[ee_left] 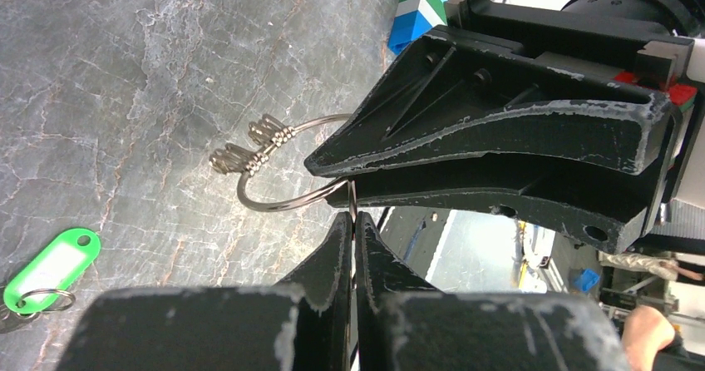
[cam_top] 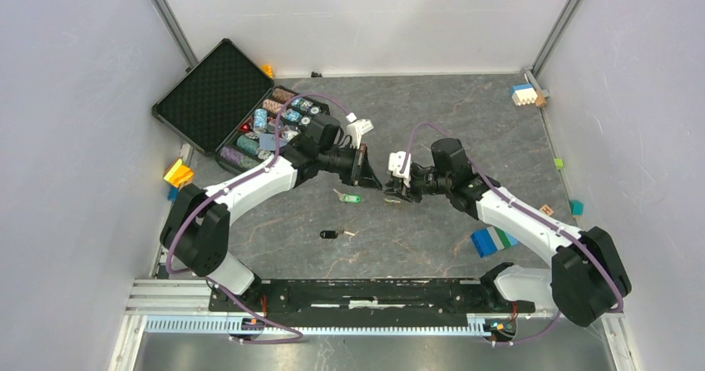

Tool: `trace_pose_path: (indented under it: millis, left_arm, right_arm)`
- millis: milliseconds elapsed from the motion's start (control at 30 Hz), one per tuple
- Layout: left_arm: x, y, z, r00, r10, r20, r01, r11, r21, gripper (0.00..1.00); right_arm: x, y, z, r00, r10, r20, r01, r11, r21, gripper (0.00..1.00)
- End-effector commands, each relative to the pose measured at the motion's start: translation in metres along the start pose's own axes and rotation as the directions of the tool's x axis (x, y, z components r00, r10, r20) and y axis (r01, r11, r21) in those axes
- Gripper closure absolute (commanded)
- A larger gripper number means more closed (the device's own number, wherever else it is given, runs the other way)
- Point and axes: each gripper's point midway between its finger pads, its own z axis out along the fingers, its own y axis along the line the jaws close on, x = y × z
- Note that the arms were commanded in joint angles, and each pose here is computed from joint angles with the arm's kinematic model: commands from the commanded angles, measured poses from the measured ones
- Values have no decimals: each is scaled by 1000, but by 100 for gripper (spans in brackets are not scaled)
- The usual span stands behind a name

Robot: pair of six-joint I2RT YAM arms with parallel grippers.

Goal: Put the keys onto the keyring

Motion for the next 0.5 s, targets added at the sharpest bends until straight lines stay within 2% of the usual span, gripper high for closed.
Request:
trace_pose_path:
  millis: [0, 467]
  left_arm:
    - [-7, -9, 0, 998, -60, 7, 60, 997, 47, 98]
    - [-7, 6, 8, 970, -236, -50, 238, 970, 38, 98]
  right_arm:
    - [-15, -6, -4, 998, -38, 43, 36, 999, 39, 71]
    - [-17, -12, -5, 996, -70, 53, 65, 994, 84, 74]
